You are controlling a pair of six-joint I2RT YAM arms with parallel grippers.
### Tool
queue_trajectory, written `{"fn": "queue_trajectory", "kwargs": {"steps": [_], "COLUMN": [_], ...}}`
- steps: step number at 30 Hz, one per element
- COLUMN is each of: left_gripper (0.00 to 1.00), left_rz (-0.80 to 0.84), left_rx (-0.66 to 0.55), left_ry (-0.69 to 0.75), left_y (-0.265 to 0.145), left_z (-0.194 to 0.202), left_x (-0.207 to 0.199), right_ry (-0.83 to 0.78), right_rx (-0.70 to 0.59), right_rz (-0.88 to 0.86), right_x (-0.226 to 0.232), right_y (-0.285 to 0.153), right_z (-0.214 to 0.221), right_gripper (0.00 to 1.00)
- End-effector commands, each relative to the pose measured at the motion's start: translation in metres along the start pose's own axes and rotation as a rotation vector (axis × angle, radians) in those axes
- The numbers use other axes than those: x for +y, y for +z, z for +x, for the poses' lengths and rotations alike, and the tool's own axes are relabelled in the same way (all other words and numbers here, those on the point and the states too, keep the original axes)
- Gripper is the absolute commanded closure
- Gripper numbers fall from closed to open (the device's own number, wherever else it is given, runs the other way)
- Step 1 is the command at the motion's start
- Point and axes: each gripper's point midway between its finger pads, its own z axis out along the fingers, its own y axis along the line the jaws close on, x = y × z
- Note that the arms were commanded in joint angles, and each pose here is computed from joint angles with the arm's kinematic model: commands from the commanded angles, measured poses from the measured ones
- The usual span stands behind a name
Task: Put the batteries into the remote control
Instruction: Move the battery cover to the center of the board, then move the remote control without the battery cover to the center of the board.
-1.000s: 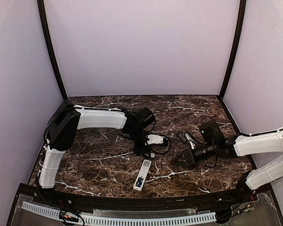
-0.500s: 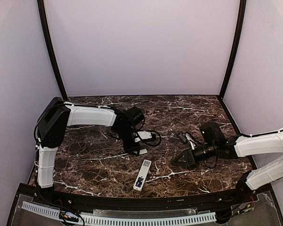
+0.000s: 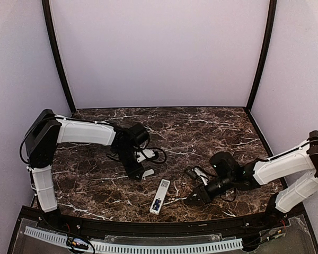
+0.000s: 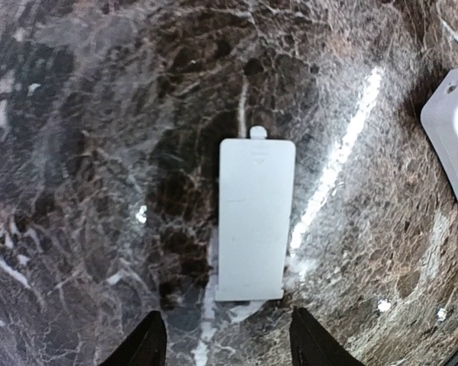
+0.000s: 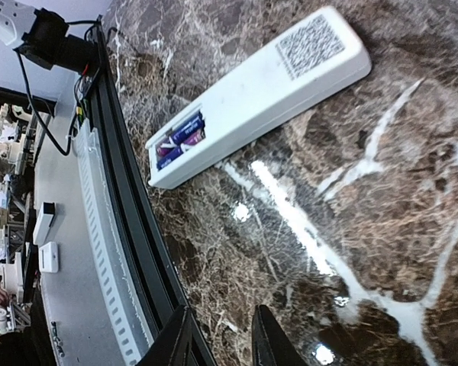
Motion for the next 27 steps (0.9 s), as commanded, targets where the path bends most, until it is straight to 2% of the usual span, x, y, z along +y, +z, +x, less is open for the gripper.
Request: {"fn": "queue_trajectory", "kwargs": {"steps": [1,5,13,22,27], "left_gripper": [0.43,0.4,0.38,0.39,0.41], "left_rz": [-0.067,-0.087,-0.092,-0.079,-0.051], "left_rx": [-0.156,-0.238,-0.238,-0.221,-0.208], "left_ry": [-0.072,-0.116,-0.178,-0.239,-0.207], "left_y": [-0.045,-0.063,-0.065,-0.061,-0.053], "left_z": [-0.017,-0.018,0.003,0.018,0.02], "left_x": [0.009,0.009,0.015,0.034,0.034], "right_ry": [-0.031,-0.059,-0.104,-0.172,-0.185], "right_rx": [0.012,0.054,0.104,0.061,0.024], "right_rz": [0.021,0.035,0.026,-0.019,-0.016], "right_x": [0.007,0.013,0.025,0.045,0.051], "right_y": [0.02,0.042,0.087,0.115,0.122], "right_z": [0.004,0.012,0.006,-0.035,-0.058], "right_gripper": [0.74,0.75,0.77,0.77,0.76]}}
